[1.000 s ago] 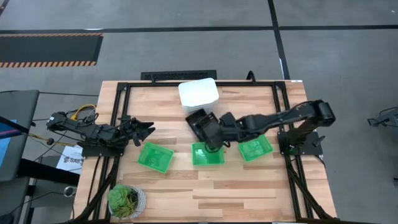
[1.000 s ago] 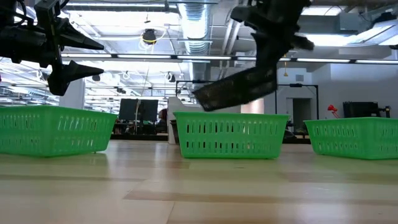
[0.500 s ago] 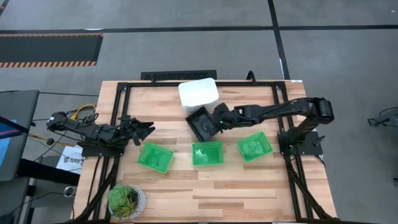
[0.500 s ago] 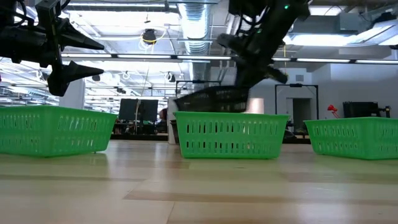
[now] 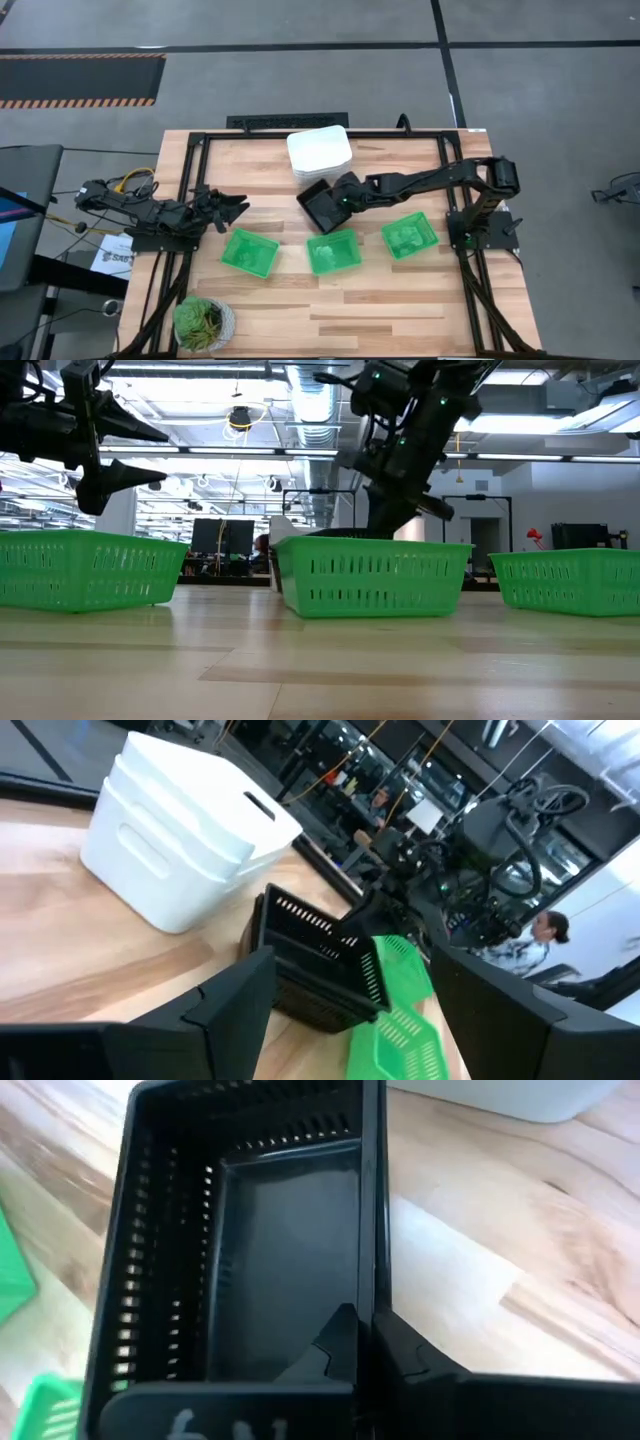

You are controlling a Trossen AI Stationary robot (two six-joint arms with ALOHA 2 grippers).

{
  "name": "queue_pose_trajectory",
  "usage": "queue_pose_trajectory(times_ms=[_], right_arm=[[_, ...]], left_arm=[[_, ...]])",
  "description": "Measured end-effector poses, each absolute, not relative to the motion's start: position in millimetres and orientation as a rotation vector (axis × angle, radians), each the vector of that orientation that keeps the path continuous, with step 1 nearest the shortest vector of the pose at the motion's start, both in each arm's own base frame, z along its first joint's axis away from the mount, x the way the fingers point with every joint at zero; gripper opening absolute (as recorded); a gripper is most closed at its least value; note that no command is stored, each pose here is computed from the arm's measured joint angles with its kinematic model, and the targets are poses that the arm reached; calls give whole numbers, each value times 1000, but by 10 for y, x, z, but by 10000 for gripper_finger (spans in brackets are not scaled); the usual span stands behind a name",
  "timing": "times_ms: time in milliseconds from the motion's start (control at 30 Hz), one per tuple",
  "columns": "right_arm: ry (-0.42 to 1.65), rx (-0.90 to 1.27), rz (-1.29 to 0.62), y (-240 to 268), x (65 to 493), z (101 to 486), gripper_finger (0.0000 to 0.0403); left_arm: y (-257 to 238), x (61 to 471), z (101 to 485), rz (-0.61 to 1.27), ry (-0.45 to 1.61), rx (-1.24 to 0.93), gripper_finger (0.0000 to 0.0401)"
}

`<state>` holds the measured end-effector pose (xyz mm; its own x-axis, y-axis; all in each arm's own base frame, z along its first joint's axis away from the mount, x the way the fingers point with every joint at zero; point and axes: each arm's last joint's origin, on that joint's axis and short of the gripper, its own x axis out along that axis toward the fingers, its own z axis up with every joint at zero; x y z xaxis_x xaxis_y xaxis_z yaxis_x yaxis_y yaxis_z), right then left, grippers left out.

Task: Stack baskets by color
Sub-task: Stack the left black bin on the right black bin, then stack the right green bin on the middle green bin

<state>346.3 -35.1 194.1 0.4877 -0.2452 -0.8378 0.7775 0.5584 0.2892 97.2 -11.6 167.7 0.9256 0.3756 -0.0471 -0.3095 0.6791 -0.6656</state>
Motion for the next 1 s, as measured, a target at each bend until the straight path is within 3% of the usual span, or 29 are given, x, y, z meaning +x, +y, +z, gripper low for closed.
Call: queue_pose_trajectory(times_ms=[167, 567, 800, 1000], right_arm=[[855, 737, -708, -364, 3468, 1894, 41], [837, 701, -674, -381, 3417, 2093, 173], [920, 706, -698, -229, 3007, 2543, 188], [1050, 736, -842, 175, 2629, 2611, 180]], left_arm=[[-116, 971, 1678, 384, -97, -730, 256], [-116, 972, 1679, 381, -96, -730, 256], [-117, 972, 1679, 379, -99, -746, 256], [-117, 972, 1679, 379, -100, -748, 256]])
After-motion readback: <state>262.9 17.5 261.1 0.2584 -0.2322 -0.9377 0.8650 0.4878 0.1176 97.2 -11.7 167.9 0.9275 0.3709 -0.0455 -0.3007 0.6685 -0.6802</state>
